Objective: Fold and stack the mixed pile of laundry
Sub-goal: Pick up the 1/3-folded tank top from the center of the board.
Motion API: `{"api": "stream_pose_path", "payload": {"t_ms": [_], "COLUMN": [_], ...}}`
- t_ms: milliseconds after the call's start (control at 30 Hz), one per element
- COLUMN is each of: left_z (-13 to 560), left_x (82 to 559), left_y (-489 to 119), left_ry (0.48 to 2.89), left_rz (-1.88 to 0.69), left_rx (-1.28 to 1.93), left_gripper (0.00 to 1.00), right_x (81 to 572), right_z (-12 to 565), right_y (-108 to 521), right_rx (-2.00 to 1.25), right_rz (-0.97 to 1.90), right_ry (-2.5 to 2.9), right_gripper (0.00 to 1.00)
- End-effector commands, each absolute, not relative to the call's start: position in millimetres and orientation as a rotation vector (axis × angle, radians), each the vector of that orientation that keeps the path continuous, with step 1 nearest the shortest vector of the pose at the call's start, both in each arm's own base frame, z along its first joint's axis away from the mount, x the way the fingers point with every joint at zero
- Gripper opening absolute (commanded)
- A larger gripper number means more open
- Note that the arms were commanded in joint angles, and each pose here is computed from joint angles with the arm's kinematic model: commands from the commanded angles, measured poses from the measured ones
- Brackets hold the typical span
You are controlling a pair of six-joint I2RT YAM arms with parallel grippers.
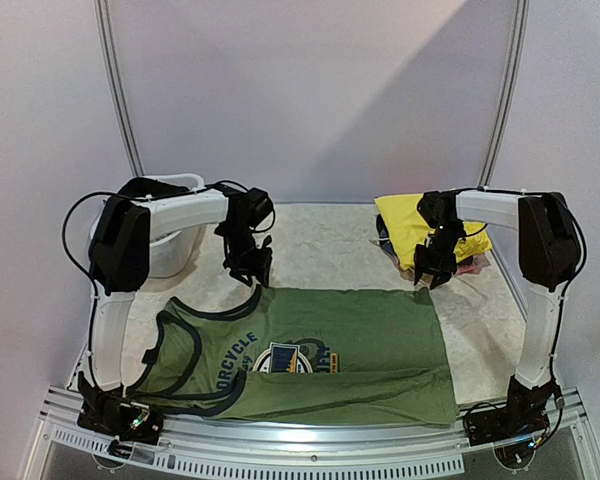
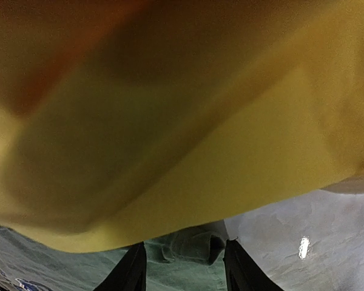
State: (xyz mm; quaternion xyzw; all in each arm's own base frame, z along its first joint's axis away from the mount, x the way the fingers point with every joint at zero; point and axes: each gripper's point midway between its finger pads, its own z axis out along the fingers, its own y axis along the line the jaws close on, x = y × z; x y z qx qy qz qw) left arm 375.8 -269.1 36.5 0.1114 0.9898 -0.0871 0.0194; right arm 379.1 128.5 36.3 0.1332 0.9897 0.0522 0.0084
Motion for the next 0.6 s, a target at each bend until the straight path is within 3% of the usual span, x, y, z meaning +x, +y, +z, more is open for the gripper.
{"api": "stream_pose_path", "payload": {"t_ms": [0,400,567], "left_z": [15,-5,-9], "left_x": [379,386,387], "left_y": [-261,-265,-269], "left_ry": [3.101,3.115,3.117], "left_rz": [-0.267,-0.31,-0.341], "left_rx": [0.354,0.363,0.356], "left_gripper": [0.45,0.33,0.19], "right_x": [375,375,373], "right_z": [18,3,7], "right_y": [128,130,129], "right_rx": [0.422,0.435,0.44], "right_rz": [0.152,0.153,0.149], "right_ry": [3.128,3.155,3.159], "right_gripper": [0.43,0.27,0.14]}}
